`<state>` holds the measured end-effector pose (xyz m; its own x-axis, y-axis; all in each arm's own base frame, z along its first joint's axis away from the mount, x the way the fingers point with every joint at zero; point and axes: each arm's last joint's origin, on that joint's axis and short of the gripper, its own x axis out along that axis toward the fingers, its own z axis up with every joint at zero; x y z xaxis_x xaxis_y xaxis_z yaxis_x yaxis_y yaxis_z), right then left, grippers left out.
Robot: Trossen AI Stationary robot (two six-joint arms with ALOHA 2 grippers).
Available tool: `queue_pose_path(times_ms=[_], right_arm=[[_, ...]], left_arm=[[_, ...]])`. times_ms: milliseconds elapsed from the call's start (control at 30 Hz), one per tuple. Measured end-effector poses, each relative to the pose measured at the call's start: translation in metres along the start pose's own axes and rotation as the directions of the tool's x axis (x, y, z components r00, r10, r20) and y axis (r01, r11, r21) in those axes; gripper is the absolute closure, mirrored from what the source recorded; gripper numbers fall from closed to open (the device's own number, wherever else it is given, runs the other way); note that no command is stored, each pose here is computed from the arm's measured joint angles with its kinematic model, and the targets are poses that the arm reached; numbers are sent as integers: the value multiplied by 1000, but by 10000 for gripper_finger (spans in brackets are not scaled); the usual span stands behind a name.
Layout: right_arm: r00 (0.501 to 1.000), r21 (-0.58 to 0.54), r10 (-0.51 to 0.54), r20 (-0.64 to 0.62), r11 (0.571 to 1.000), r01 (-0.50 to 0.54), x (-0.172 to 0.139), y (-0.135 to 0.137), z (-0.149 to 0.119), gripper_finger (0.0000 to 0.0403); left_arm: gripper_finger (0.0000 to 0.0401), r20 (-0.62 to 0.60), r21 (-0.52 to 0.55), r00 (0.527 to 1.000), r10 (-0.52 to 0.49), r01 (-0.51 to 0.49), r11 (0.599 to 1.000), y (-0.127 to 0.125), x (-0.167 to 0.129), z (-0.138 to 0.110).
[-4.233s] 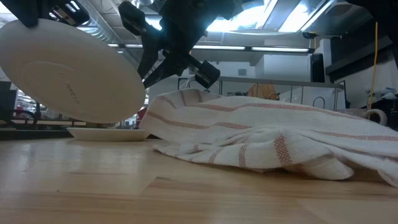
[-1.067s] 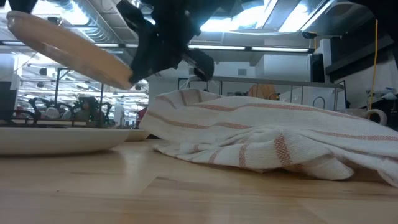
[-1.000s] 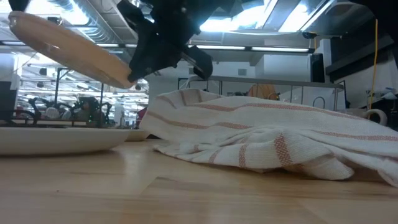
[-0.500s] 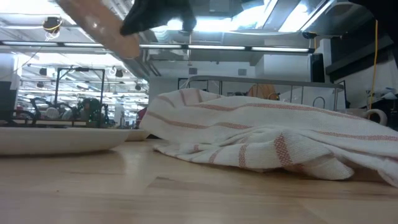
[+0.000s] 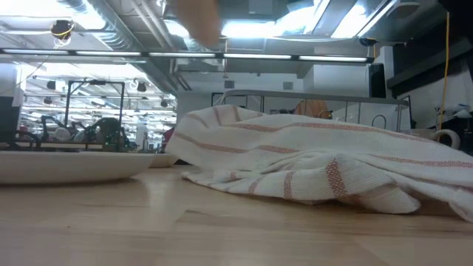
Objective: Sort dishes
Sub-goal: Put the orange plate into the dish rack
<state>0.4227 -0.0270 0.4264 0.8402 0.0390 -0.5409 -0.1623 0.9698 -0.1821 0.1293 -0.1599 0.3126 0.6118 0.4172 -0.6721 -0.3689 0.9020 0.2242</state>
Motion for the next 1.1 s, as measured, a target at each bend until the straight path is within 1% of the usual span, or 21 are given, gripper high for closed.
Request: queue_pose_path(times_ms=[100,200,300,400,433,500,567,600,633,733,833,900,967,1033,1100], right_arm=[[999,170,-20,30,985,14,-33,-19,1,398],[1000,335,-16,-3,942,17,-59,-36,-8,398],[989,487,17,-146,872,57,-73,-47,-27,398],[949,596,71,-309,791,135,-76,-51,-48,398],[938,616,84,-335,773,151,-76,-51,-51,398],[939,646,101,-328,750,144,-76,-53,-52,398],[948,663,99,-302,737,134,-73,-55,-51,398],[950,665,92,-300,734,139,-72,-56,-51,398],[948,675,86,-307,722,153,-71,-58,-53,398],[932,693,100,-348,697,184,-61,-58,-63,398],[919,705,134,-370,685,184,-45,-57,-74,398],[928,727,162,-335,672,145,-32,-56,-79,398],[950,746,190,-247,663,62,-20,-58,-78,398],[965,746,208,-157,666,-22,-11,-60,-77,398],[974,744,203,-103,666,-60,-6,-63,-75,398]], left_arm=[[276,2,-16,1000,27,-27,1000,-4,15,-16],[276,12,-52,999,41,-40,998,-8,28,-29],[276,38,-100,999,38,-34,994,-12,40,-40],[276,82,-118,996,39,-29,993,-15,50,-50],[276,99,-123,994,39,-27,992,-15,53,-53],[276,128,-127,991,45,-29,991,-16,57,-56],[276,163,-136,985,49,-27,990,-17,62,-61],[276,177,-139,983,52,-28,990,-17,64,-63],[276,189,-138,980,57,-31,990,-17,65,-64],[276,218,-162,974,63,-27,986,-17,71,-67],[276,244,-187,967,73,-27,982,-18,78,-69],[276,252,-207,965,76,-23,978,-18,83,-73],[276,259,-232,963,75,-13,973,-19,88,-75],[276,262,-254,963,69,0,967,-20,93,-79],[276,265,-269,962,61,13,963,-20,97,-82]])
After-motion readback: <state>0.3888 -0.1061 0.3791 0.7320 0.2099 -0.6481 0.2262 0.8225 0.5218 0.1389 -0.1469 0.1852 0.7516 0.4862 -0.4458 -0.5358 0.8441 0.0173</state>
